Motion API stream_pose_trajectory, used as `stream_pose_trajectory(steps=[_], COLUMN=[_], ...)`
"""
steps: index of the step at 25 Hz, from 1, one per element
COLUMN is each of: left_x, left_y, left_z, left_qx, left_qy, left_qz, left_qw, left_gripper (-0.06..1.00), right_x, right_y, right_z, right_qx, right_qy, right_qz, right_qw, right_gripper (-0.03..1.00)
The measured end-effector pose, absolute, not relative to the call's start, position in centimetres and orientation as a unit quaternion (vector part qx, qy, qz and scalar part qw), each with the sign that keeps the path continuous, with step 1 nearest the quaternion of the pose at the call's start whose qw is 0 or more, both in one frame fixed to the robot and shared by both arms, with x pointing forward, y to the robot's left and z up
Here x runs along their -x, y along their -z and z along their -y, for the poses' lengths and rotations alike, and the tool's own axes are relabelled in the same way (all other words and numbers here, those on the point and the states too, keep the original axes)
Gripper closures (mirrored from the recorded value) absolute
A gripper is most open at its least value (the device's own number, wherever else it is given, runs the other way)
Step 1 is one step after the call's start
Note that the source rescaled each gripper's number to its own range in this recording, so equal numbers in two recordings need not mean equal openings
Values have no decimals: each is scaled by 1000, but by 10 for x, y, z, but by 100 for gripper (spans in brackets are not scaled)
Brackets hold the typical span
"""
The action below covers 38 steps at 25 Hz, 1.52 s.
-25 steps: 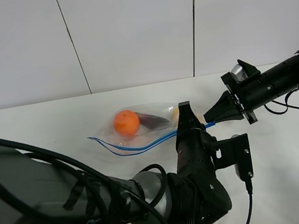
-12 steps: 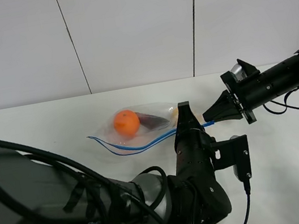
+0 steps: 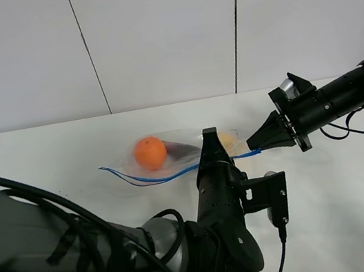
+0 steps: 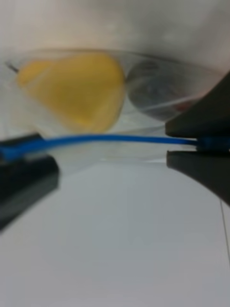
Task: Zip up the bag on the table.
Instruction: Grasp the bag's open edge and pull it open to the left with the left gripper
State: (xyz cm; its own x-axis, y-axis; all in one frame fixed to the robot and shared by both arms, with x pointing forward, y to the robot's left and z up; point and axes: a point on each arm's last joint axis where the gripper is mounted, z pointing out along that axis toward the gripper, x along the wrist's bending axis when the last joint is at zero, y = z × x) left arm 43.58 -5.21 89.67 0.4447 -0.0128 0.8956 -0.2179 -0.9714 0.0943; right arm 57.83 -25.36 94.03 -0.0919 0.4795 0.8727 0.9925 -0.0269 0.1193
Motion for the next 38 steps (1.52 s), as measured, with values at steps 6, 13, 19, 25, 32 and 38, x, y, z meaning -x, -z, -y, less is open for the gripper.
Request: stream_pose_trajectory(steps=[6,13,19,25,32,38], left_x=[-432,-426,-435,-440,-432,-432], left_y=[-893,-883,-892,-900,-886,-878], left_z=[37,16,-9,-26,-48,-65], left_qx=[-846,-852,-856,-855,-862,-866], left_qy=[-524,-517,-515,-517,-505,-497], left_qz=[70,72,44,27,42,28], left_qw=[75,41,23,15,-21,-41], left_gripper=[94,94,94,94,94,94], right_x=[-578,-576,-576,-577,-577,-576], right_y=[-940,-939,-939,-939,-939,-939], right_z=[254,254,254,254,254,254], right_qx=[592,590,590,591,591,590], right_qy=[400,391,392,393,392,391], right_qz=[622,630,630,629,630,630], right_qw=[320,319,319,318,318,318], right_gripper=[97,97,97,97,97,97])
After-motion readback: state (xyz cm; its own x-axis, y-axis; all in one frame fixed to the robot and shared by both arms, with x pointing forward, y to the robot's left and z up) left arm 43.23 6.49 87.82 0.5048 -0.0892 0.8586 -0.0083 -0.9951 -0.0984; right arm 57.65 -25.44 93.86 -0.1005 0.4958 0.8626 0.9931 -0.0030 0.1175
